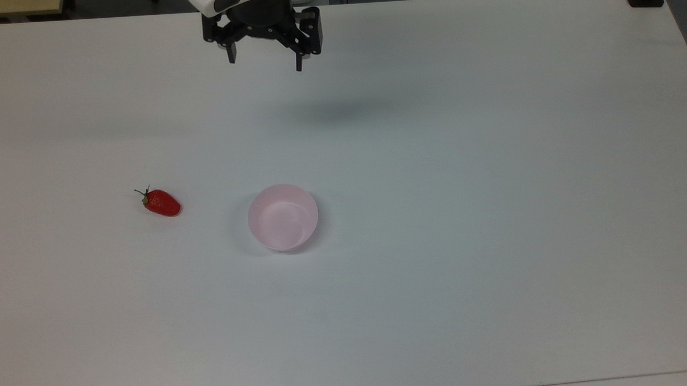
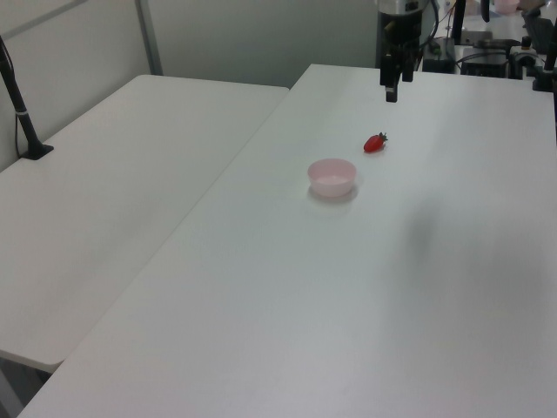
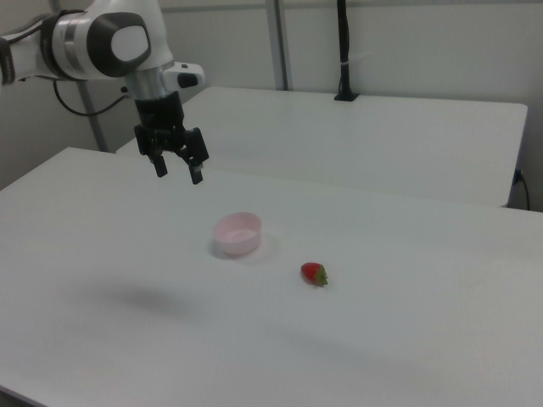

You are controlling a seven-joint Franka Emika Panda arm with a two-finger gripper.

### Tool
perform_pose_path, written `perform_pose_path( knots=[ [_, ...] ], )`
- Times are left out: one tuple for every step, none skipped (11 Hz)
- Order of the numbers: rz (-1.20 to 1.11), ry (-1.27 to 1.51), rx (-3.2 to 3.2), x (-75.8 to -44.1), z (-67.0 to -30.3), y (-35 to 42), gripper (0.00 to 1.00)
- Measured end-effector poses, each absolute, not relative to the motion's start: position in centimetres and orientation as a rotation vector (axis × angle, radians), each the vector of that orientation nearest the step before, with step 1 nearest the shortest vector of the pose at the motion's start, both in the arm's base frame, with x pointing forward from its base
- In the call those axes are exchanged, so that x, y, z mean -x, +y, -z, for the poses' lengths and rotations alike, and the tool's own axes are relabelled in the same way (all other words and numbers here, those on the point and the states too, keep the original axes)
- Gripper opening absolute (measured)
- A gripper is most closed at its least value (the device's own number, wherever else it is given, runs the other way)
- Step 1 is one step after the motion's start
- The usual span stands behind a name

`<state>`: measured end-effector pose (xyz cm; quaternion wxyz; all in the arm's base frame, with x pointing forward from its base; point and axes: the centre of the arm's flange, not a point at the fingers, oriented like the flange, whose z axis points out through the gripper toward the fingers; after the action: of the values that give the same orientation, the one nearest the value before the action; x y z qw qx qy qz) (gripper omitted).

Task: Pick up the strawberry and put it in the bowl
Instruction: 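Move the gripper down toward the red strawberry beside the pink bowl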

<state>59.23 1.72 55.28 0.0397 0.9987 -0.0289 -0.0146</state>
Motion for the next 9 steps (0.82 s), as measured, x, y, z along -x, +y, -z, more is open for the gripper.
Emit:
perform_pose_path(
  knots=[
    [0.057,0.000,-3.063,-59.3,-55.0,0.5,1.00],
    [0.078,0.083,-3.063,-59.6,-54.4,-1.1,1.00],
    [0.083,0.148,-3.063,-60.0,-53.7,-3.0,1.00],
    [0.058,0.206,-3.060,-60.7,-52.8,-5.2,1.00],
    [0.027,0.263,-3.053,-61.5,-51.8,-7.2,1.00],
    [0.002,0.326,-3.042,-62.3,-50.3,-9.2,1.00],
    [-0.016,0.388,-3.030,-63.1,-48.6,-11.0,1.00],
    [-0.032,0.429,-3.019,-64.0,-46.5,-12.4,1.00],
    [-0.050,0.453,-3.010,-64.8,-44.4,-13.5,1.00]
  ],
)
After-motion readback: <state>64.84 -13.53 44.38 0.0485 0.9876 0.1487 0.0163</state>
